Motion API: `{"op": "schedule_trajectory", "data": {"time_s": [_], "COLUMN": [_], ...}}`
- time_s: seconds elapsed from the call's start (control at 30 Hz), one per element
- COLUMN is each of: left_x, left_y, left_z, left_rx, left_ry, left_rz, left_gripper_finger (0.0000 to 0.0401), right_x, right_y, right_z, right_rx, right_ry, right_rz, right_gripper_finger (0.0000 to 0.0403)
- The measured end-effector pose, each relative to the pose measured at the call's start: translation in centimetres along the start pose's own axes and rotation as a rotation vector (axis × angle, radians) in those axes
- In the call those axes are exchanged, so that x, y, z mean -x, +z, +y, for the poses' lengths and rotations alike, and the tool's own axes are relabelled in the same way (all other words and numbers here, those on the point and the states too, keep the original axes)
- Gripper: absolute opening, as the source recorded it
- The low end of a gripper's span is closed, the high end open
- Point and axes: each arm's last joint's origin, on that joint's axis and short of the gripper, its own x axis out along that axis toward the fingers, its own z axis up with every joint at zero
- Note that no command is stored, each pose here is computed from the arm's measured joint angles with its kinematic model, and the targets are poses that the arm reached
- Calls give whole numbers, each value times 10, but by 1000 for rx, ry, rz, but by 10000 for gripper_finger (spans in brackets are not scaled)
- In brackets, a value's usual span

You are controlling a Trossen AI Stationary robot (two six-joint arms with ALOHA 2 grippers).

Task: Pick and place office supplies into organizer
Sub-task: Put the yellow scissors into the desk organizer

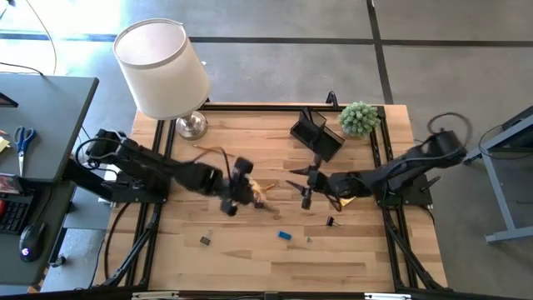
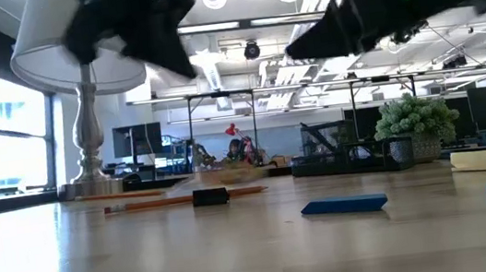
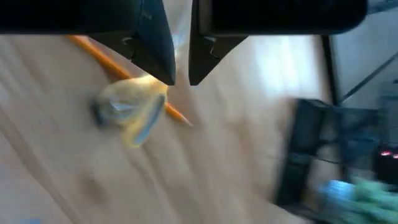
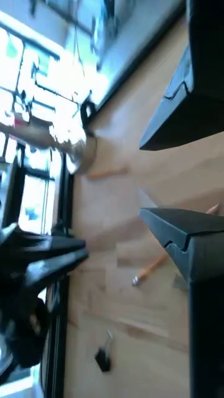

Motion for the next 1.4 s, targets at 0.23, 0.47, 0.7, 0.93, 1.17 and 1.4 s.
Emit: {"op": "schedule_trajectory", "data": {"time_s": [0.23,0.47,0.7,0.93,1.17,1.4], "left_x": [4,-3,-18,-39,-51,-55], "left_y": [9,-8,-17,-46,-57,-59], "left_z": [66,87,76,59,51,47], "left_rx": [152,212,238,261,298,300], "left_ry": [-36,-84,-139,-141,-138,-116], "left_rz": [-166,-163,-116,-5,-65,-104], "left_gripper_finger": [9,1,1,1,2,2], "right_x": [47,48,23,4,-6,-29], "right_y": [27,1,-29,-64,-69,-66], "right_z": [-7,-8,13,25,15,16], "right_rx": [-4,-143,-204,-224,-242,-154], "right_ry": [-122,-78,12,-13,-49,-58], "right_rz": [2,210,320,417,451,594], "right_gripper_finger": [155,155,155,155,155,155]}}
